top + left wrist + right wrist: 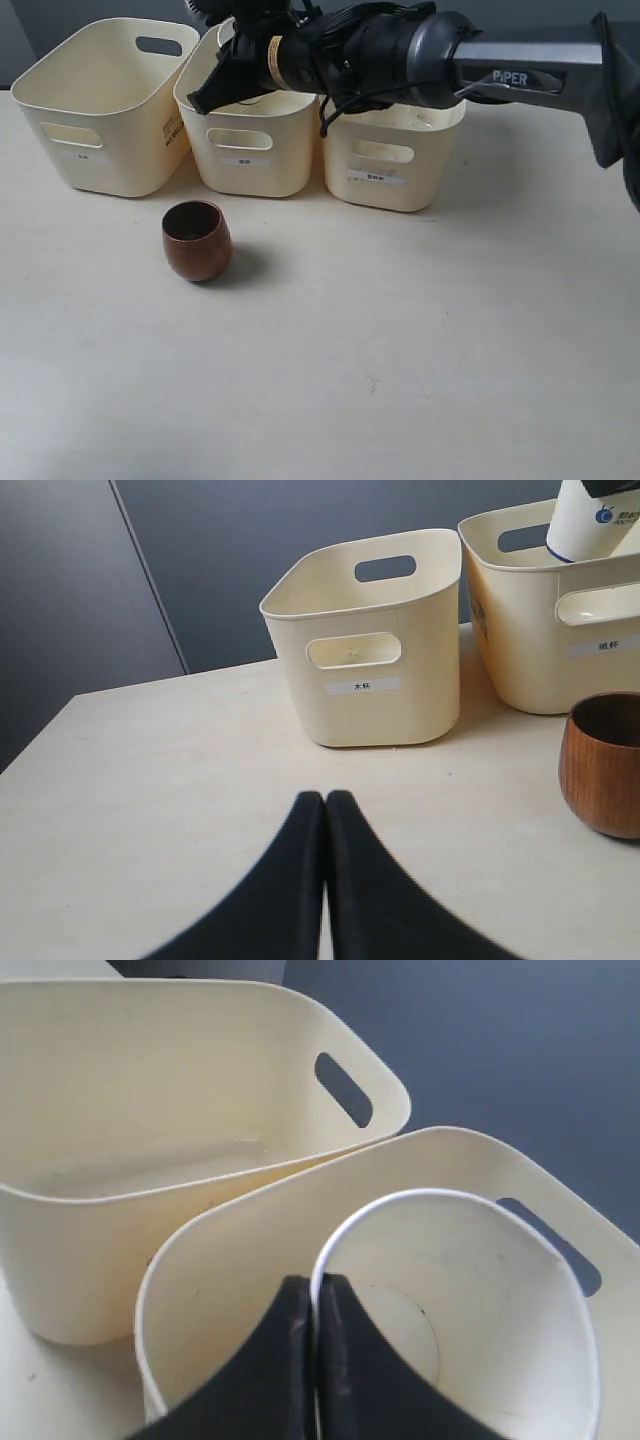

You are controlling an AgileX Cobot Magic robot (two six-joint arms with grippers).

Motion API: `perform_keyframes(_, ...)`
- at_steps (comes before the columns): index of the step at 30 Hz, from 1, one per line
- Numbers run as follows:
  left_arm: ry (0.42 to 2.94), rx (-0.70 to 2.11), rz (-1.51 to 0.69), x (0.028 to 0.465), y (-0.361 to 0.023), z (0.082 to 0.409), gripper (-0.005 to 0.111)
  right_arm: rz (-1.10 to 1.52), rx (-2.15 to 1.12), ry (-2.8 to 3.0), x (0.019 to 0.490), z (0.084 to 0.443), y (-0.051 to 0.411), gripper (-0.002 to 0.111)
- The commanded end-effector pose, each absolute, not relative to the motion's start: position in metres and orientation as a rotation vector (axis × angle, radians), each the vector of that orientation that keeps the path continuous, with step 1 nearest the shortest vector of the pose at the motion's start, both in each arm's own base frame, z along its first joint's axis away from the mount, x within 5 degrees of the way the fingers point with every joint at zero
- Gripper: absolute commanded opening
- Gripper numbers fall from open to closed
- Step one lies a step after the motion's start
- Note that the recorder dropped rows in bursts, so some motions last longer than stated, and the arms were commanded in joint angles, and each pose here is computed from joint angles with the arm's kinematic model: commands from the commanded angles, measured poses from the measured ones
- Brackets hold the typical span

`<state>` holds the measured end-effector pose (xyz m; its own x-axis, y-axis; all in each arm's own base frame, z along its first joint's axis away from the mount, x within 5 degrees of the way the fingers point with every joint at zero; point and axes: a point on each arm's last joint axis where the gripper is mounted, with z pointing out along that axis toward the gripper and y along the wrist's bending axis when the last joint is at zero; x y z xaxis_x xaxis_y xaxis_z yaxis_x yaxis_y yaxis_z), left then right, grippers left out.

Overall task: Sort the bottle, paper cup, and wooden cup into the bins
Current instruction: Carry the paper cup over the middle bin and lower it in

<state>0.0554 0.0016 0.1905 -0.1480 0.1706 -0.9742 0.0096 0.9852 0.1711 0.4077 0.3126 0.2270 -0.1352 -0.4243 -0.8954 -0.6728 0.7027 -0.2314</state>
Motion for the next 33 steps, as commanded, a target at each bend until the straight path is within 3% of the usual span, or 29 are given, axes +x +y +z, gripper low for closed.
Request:
perform_keyframes(1, 1.712, 0.134, 0.138, 0.056, 0.001, 0.192, 0.0, 0.34, -0.785, 1.781, 0.425, 0.226, 0.314, -0.001)
perform_keyframes(11, 1.712, 0.134, 0.138, 0.056, 0.001, 0.192, 0.0, 0.274, -0.792, 1.864, 0.439, 0.171, 0.319, -0.001)
perform_keyframes(27, 1.712, 0.134, 0.138, 0.056, 0.001, 0.192, 0.0, 0.2, -0.75, 1.877, 0.444, 0.166, 0.314, -0.001)
perform_keyframes(29, 1.712, 0.134, 0.138, 0.056, 0.001, 0.192, 0.0, 0.2, -0.75, 1.877, 0.444, 0.166, 0.314, 0.004)
perform_keyframes(33, 1.712, 0.134, 0.138, 0.056, 0.001, 0.192, 0.0, 0.2, -0.75, 1.877, 0.444, 0.166, 0.314, 0.026)
